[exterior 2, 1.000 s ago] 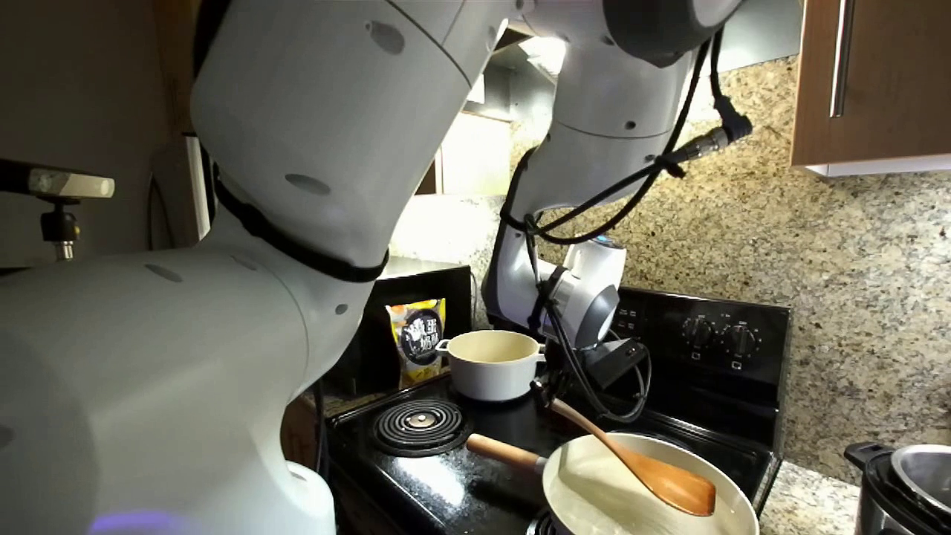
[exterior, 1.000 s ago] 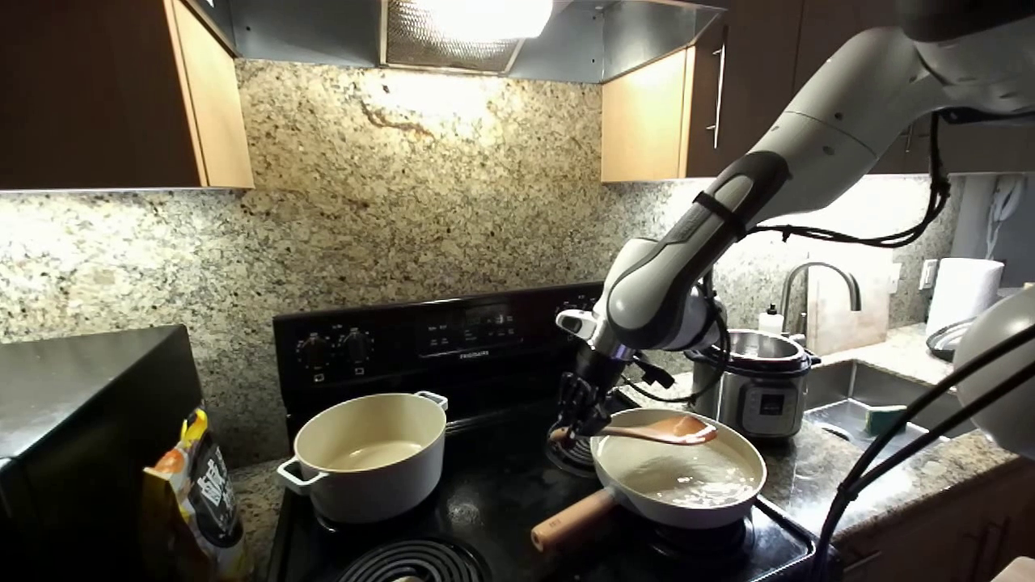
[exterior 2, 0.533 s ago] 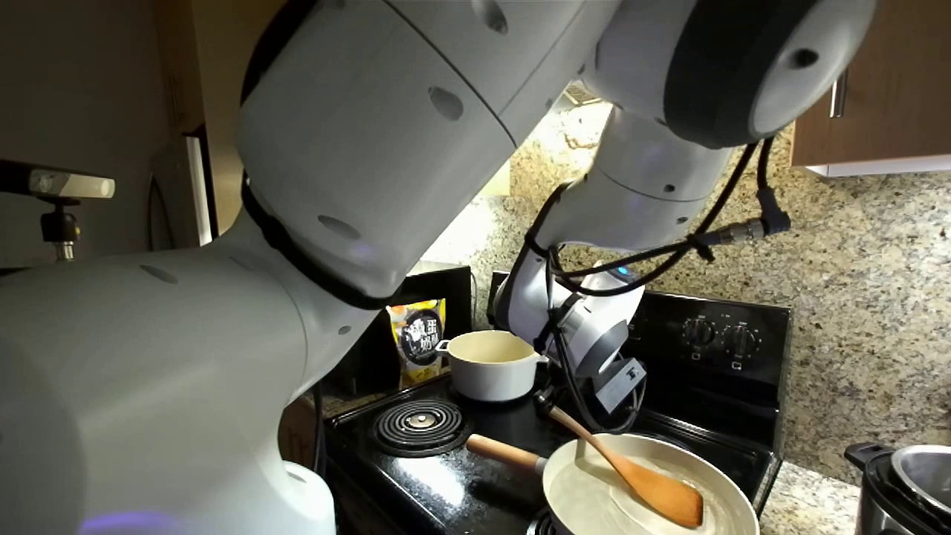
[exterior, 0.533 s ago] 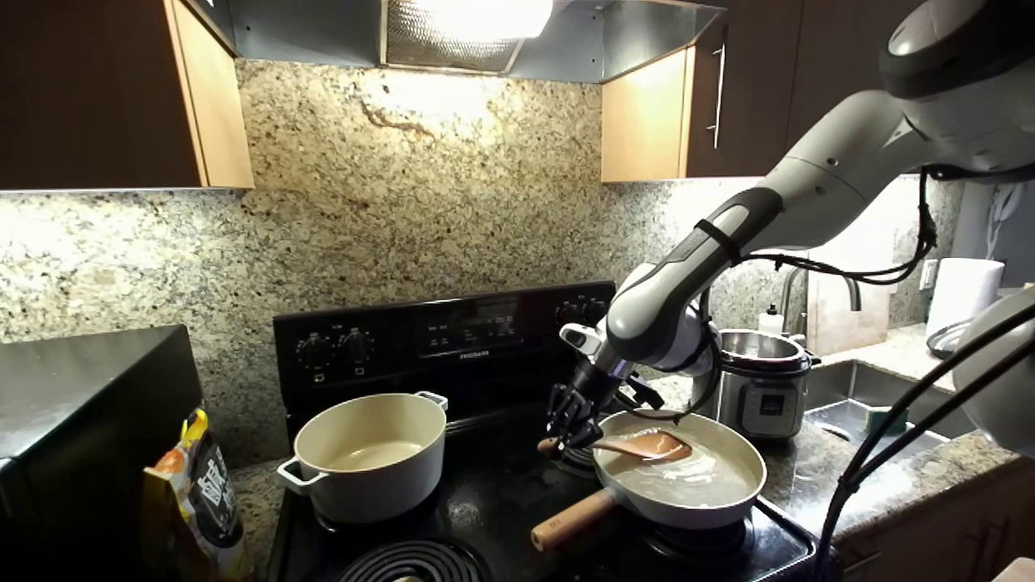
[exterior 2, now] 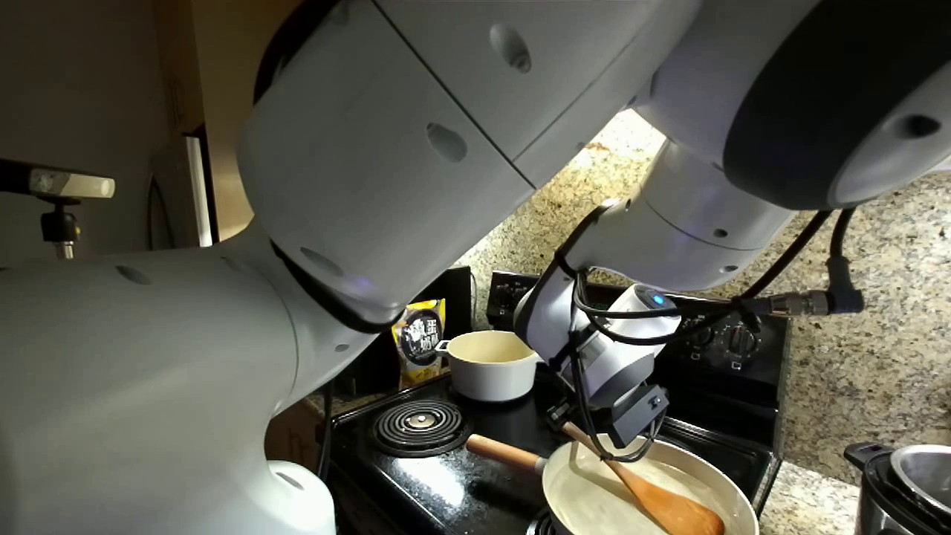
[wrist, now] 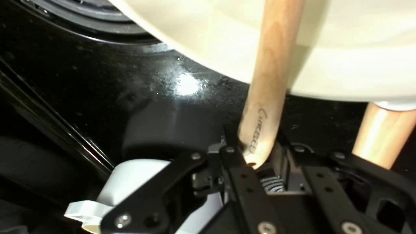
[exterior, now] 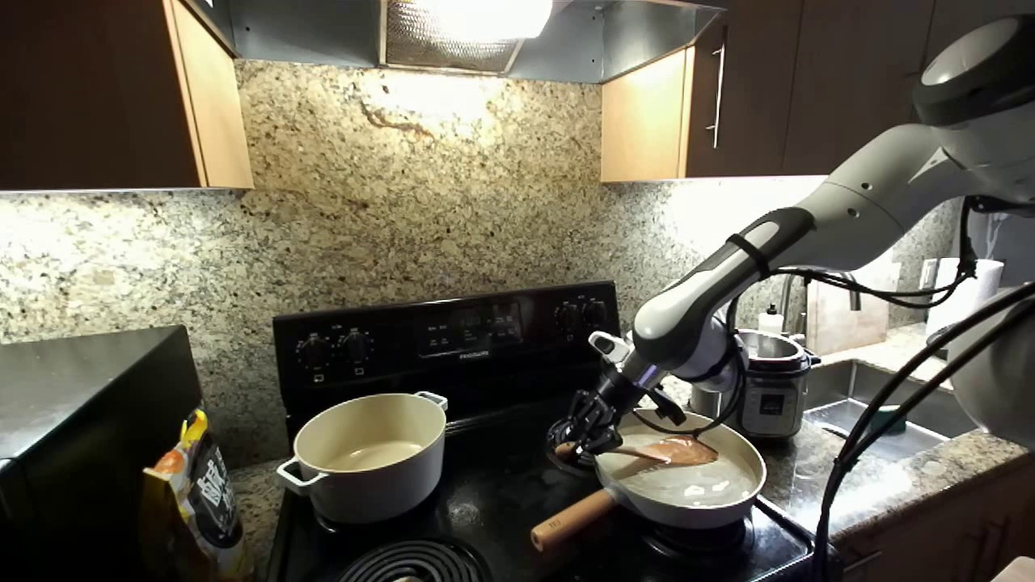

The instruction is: Stir the pan with the wooden spoon

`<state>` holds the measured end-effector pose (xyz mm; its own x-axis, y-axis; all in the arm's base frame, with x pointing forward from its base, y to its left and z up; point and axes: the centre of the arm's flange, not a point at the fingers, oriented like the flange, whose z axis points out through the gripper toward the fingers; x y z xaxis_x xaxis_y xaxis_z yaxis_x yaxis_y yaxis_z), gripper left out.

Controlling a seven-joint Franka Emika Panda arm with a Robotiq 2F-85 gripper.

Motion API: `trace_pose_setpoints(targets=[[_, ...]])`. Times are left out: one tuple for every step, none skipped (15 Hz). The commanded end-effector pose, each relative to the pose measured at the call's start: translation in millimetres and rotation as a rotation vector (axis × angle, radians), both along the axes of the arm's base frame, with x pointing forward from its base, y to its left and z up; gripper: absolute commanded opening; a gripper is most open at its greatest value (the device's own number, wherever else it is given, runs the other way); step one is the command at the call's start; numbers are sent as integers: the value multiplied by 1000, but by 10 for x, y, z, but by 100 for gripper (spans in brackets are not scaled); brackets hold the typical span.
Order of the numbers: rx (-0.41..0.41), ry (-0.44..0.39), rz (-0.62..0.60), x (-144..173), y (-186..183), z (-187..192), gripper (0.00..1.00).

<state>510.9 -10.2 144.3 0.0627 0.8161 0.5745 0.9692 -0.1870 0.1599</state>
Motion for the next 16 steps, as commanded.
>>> trace_pose_setpoints(targets=[[-59, 15, -22, -156, 113, 243, 12], [-75, 22, -27, -156, 145, 279, 12], [-105, 42, -67, -169, 201, 330, 12], [-122, 59, -106, -177, 232, 374, 12], [-134, 74, -134, -185, 258, 414, 12], [-145, 96, -173, -188, 270, 443, 12], [-157, 126, -216, -197, 282, 465, 12], [-170, 146, -243, -204, 294, 494, 12], [-187, 173, -285, -214, 305, 516, 12], [-202, 200, -320, -225, 311, 533, 12], [-220, 227, -352, -230, 316, 546, 12], [-233, 252, -386, -236, 318, 550, 12], [-242, 256, -401, -237, 319, 551, 12], [-250, 253, -408, -224, 333, 571, 12], [-257, 210, -386, -194, 358, 572, 12], [-263, 187, -369, -179, 372, 573, 12]])
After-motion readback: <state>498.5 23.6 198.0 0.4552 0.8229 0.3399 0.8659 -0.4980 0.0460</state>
